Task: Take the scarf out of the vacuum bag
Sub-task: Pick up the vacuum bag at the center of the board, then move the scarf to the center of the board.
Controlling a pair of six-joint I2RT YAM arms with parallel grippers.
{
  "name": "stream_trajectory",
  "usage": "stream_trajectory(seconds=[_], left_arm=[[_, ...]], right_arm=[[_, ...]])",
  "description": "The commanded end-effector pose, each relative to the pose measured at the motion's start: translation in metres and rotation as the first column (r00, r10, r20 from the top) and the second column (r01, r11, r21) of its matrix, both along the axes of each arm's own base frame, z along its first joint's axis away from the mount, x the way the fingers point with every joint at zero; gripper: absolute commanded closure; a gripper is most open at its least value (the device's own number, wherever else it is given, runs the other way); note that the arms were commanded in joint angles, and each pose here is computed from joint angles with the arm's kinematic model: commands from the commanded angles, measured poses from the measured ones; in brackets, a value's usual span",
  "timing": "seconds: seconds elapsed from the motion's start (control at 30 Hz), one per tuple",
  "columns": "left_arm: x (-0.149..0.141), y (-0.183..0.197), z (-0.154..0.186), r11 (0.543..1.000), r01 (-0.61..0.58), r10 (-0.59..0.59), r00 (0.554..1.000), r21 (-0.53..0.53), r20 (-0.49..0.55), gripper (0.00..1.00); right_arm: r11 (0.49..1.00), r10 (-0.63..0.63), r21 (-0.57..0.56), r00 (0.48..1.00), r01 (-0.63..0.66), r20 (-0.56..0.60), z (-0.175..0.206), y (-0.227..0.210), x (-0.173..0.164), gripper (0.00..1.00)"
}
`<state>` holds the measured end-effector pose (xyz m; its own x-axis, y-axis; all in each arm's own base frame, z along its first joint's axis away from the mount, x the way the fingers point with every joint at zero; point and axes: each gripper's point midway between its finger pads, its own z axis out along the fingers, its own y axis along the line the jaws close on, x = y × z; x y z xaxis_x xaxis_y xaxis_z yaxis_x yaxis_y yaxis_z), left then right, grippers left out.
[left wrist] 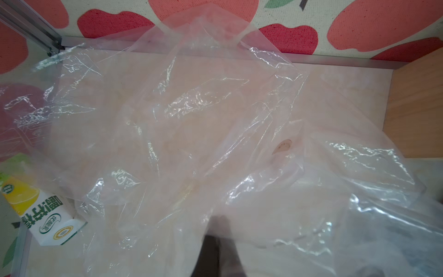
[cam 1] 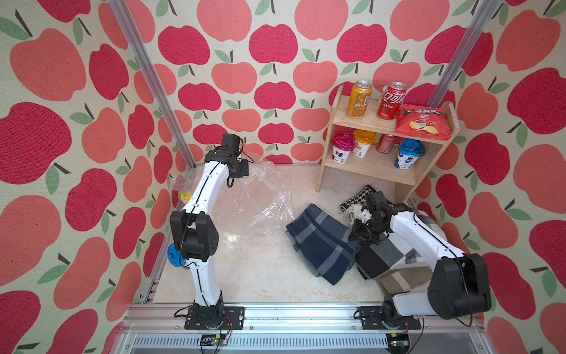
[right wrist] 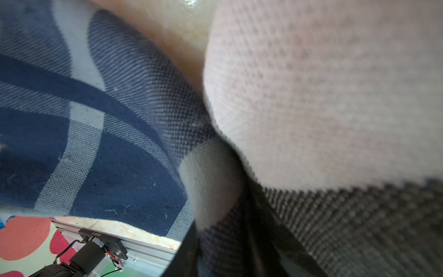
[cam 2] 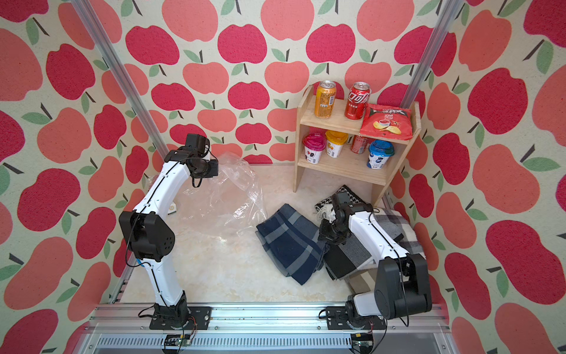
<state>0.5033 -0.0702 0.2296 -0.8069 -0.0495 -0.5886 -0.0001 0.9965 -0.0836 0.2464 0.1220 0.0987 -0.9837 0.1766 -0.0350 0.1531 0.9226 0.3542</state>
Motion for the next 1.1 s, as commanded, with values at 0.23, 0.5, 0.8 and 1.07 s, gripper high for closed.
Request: stream_trajectory(seconds=[0.23,0.5,0.8,1.07], left_arm=[[-0.011,-0.018,0.023,0.995,0.074,-0.073,0.997,-0.07,0.024,1.0],[-0.015,-0.04,0.027,0.981,0.149,-0.146,0.989,-0.127,0.032,0.98],[-0.025,-0.053,0.029,0.967,0.212,-0.208,0.977,-0.143,0.042,0.98],[-0.025,-0.037,0.049,0.975,0.17,-0.16,0.984,-0.143,0.078,0.98]], right_arm=[[0.964,0.253,-0.013,0.893,-0.267,0.373,0.091,0.042,0.013,0.0],[0.812,0.573,-0.237,0.806,-0.533,0.15,0.035,0.079,-0.01,0.0],[0.727,0.656,-0.295,0.755,-0.621,0.028,-0.014,0.096,-0.002,0.0],[0.681,0.686,-0.306,0.726,-0.666,-0.053,-0.053,0.11,0.0,0.01]])
